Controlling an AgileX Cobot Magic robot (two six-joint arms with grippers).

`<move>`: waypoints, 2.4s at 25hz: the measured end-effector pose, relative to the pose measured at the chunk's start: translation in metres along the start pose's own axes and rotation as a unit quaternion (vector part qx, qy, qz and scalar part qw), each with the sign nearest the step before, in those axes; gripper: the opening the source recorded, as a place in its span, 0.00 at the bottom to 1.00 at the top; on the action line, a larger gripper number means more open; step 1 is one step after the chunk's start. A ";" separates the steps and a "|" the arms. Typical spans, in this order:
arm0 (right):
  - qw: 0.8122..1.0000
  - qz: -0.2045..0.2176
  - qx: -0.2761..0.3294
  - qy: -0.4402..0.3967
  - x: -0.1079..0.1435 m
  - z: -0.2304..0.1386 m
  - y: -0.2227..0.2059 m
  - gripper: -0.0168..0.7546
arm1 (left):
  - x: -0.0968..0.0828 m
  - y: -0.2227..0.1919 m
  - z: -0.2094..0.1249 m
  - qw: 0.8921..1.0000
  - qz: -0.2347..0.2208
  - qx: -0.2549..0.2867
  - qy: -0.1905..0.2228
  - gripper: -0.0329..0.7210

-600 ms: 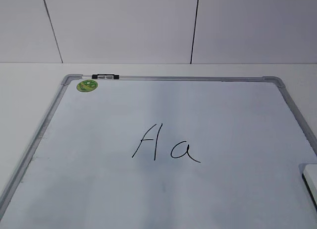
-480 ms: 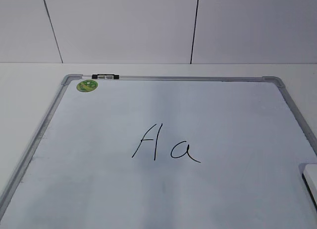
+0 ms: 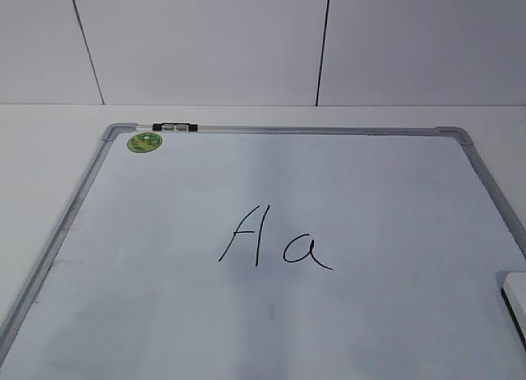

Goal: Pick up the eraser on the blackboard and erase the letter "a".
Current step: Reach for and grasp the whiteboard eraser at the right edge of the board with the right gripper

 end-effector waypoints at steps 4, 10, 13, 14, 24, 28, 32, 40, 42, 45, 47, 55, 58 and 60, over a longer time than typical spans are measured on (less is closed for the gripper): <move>1.000 0.000 0.000 0.000 0.000 0.000 0.000 0.79 | 0.000 0.000 0.000 1.000 0.000 0.000 0.000 0.54; 1.000 0.000 0.000 0.000 0.000 0.000 0.000 0.79 | 0.000 0.000 0.000 1.000 0.000 0.000 0.000 0.54; 1.000 0.000 0.000 0.000 0.000 0.000 0.000 0.79 | 0.000 0.000 0.000 1.000 0.000 0.000 0.000 0.54; 1.000 0.000 0.000 0.000 0.000 0.000 0.000 0.79 | 0.000 0.000 0.000 1.000 0.000 0.000 0.000 0.54; 1.000 0.000 0.000 0.000 0.000 0.000 0.000 0.79 | 0.000 0.000 0.000 1.000 0.000 0.000 0.000 0.54; 1.000 0.000 0.000 -0.003 0.000 0.000 0.000 0.79 | 0.000 0.000 0.000 1.000 0.000 0.000 0.000 0.54; 1.000 0.002 0.006 -0.017 0.001 0.001 -0.002 0.79 | 0.000 0.000 0.000 1.000 0.000 0.000 0.000 0.54; 0.995 0.000 0.097 -0.014 0.003 0.008 -0.024 0.79 | 0.000 0.000 0.000 1.000 -0.003 0.000 -0.002 0.54; 0.992 0.000 0.124 -0.013 0.003 0.010 -0.031 0.79 | 0.000 0.000 0.000 1.000 -0.003 0.000 -0.002 0.54; 0.986 0.001 0.167 -0.007 0.004 0.012 -0.043 0.80 | 0.000 0.000 0.000 1.000 -0.003 0.000 -0.002 0.54; 0.982 0.011 0.189 0.002 0.007 0.016 -0.049 0.83 | 0.000 0.000 0.000 1.000 -0.003 0.000 -0.002 0.53; 0.974 0.041 0.222 0.007 0.017 0.055 -0.073 0.89 | 0.000 0.000 0.000 1.000 -0.003 0.000 -0.002 0.54; 0.962 0.043 0.269 0.005 0.019 0.061 -0.093 0.89 | 0.000 0.000 0.000 1.000 -0.004 0.000 -0.002 0.54; 0.951 0.050 0.305 -0.002 0.022 0.064 -0.106 0.89 | -0.001 0.000 0.000 1.000 -0.007 0.001 0.000 0.54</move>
Point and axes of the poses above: a point on each arm's last joint axis where the gripper is mounted, y pointing back along that axis away from the gripper, x along the wrist's bending axis when the last joint is at zero, z = x × y, the point moved 4 cm from there along -y, pointing out along that axis toward the gripper, and after that the axes turned 1 degree about -y, right-handed, at the moved point
